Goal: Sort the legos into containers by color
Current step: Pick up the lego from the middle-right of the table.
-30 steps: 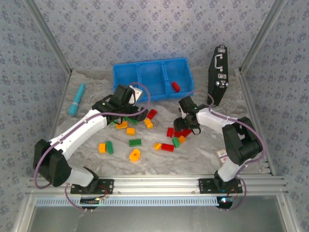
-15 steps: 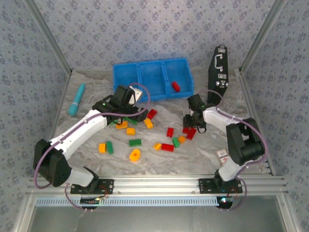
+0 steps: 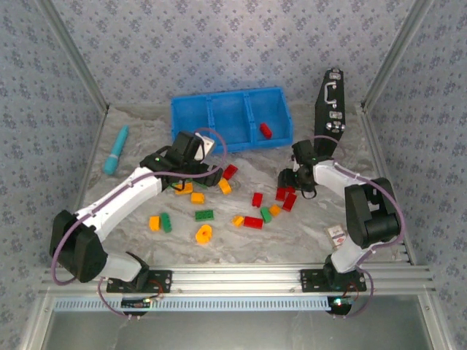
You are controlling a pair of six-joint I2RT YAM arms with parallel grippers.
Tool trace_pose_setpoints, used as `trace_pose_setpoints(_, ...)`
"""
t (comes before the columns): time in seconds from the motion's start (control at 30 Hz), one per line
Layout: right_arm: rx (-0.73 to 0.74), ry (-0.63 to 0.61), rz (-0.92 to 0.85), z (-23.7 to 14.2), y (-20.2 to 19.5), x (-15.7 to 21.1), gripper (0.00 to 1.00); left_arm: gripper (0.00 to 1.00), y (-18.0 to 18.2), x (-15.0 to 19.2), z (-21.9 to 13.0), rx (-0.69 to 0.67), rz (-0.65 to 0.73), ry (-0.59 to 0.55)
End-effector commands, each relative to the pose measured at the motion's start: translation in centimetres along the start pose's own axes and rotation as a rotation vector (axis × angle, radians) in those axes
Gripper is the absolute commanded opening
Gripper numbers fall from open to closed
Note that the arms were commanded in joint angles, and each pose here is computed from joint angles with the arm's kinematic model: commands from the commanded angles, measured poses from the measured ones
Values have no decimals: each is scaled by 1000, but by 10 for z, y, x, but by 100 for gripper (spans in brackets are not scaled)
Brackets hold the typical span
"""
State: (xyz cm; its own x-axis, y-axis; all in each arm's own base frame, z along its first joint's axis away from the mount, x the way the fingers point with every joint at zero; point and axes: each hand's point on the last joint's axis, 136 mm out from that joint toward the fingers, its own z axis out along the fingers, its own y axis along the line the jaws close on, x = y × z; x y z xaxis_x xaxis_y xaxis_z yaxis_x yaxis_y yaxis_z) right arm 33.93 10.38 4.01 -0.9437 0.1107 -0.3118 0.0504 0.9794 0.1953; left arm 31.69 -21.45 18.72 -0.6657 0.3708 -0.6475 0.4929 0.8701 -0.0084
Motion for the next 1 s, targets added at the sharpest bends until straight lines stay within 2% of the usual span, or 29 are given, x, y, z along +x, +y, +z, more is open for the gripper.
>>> trace_pose_setpoints(0.0,-40,-10,47,-5,1,2,64,100,-3,-6,-11,16,-10,-34)
trace_pose_setpoints(0.37,-7,-14,83,-8,-17,7,50,100,-4,-6,-11,21,-9,-36)
trace_pose_setpoints(0.63,10,0,84,-1,-22,7,46,100,-3,-7,-14,19,-14,-41)
trace_pose_setpoints(0.97,56,37,75,6,-30,12,33,100,-3,-7,-12,16,-11,-39)
